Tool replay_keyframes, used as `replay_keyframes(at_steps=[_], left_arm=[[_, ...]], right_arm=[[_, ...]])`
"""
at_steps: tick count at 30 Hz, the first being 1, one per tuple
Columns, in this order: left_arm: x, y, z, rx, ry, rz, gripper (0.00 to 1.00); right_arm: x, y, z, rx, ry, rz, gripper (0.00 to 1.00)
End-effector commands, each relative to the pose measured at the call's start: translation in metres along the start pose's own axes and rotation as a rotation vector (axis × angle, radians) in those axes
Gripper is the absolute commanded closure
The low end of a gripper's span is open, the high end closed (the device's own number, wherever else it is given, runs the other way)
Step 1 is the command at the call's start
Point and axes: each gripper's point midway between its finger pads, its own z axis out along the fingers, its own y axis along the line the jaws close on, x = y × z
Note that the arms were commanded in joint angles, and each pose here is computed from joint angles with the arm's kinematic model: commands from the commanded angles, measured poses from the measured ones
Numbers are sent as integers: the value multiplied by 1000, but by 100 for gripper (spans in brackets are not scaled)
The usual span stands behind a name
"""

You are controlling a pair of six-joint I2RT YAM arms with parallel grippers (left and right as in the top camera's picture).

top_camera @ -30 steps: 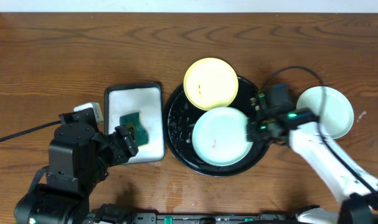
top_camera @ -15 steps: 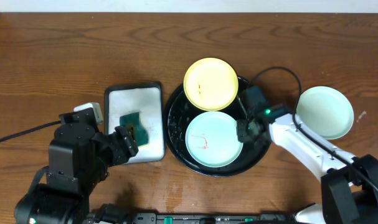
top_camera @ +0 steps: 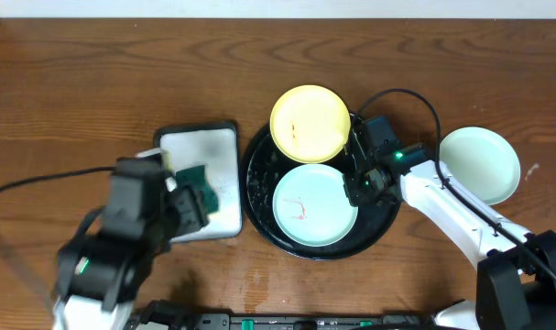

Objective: Clean dirty plates on tray and stack at the side
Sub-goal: 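Lift the sponge with the left gripper and move it over the plate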

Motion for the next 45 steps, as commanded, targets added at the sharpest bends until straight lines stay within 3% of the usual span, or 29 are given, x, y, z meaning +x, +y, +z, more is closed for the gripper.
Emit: replay_keyframes(at_steps=[1,12,18,21,22,23,30,37,41,45], left_arm=[[7,25,50,-201,112,-44,28],[29,43,163,-373,403,-39,31],[42,55,209,-314,523,-94,51],[46,51,219,-229,562,-115,71],[45,50,219,-210,565,-115,85],[45,50,219,-208,564,-119,92],[27,44,196,-184,522,-67,93],[-22,21,137,-96,297,-40,93],[-27,0,103,-19,213,17,92],[-20,-32,85,74,181,101,92]], right_arm=[[3,1,1,-13,10,-7,68],[4,1,1,-12,15,27,70],[6,1,1,-11,23,32,70],[6,1,1,-10,24,38,70],[7,1,1,-10,26,40,70],[7,1,1,-10,26,39,71],[7,1,1,-9,26,39,71],[8,-1,1,2,28,81,71],[8,-7,3,34,22,103,79],[15,-11,15,37,19,102,78]])
